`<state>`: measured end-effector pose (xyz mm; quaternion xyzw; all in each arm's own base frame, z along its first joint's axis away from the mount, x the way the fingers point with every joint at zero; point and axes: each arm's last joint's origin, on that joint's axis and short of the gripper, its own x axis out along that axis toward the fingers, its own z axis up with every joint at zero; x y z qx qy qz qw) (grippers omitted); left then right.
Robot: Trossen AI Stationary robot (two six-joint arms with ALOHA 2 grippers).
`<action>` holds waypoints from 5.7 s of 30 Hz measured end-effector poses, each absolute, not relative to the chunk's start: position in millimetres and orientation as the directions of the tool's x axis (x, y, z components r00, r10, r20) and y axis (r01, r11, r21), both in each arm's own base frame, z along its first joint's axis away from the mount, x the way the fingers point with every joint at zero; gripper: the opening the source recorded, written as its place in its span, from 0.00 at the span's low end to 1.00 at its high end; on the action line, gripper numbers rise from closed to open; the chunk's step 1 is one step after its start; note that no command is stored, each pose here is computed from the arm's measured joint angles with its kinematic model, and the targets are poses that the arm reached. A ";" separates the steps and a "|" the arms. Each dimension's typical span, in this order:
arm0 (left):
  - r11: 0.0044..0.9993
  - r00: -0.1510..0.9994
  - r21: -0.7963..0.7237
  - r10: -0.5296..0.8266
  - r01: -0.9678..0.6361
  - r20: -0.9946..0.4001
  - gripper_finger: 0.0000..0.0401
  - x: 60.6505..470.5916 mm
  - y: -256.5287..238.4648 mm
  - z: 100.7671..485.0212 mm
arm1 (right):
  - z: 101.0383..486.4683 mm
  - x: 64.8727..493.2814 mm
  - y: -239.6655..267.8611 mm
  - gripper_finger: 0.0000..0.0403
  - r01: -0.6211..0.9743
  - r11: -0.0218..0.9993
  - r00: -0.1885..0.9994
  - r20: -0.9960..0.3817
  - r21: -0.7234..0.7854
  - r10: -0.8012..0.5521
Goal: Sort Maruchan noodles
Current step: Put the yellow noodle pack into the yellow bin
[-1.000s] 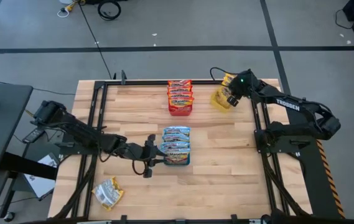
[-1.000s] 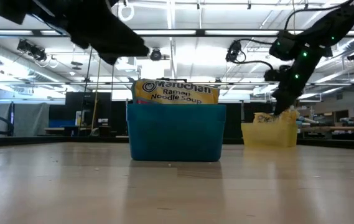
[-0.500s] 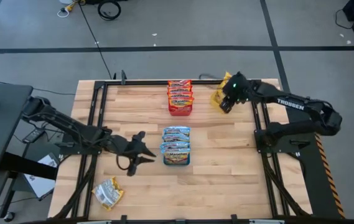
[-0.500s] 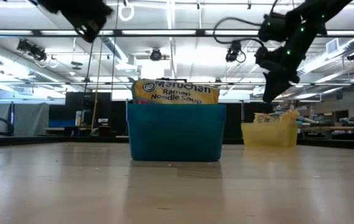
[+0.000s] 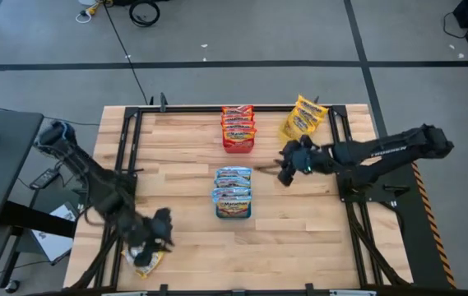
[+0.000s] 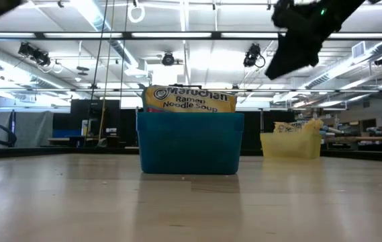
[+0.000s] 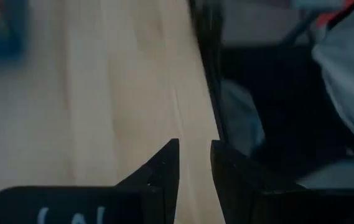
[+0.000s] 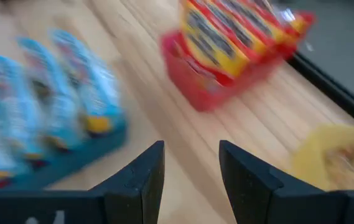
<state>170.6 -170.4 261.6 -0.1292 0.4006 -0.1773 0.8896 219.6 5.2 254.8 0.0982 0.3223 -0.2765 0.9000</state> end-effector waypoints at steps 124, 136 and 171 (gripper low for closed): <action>0.933 0.937 0.200 -0.326 0.298 0.123 0.00 212.8 -107.0 261.4 | 249.1 384.7 182.8 0.58 0.017 0.802 0.999 0.036 -0.598 0.006; 0.948 0.959 0.202 -0.268 0.245 0.095 0.13 211.1 -108.1 259.6 | 247.1 386.7 177.9 0.33 0.026 0.878 1.000 0.015 -0.479 -0.022; 0.976 0.920 0.216 0.080 0.005 -0.383 0.47 147.2 -93.3 270.9 | 263.3 233.7 -129.2 0.33 0.734 0.591 -0.057 -0.897 -0.336 -0.439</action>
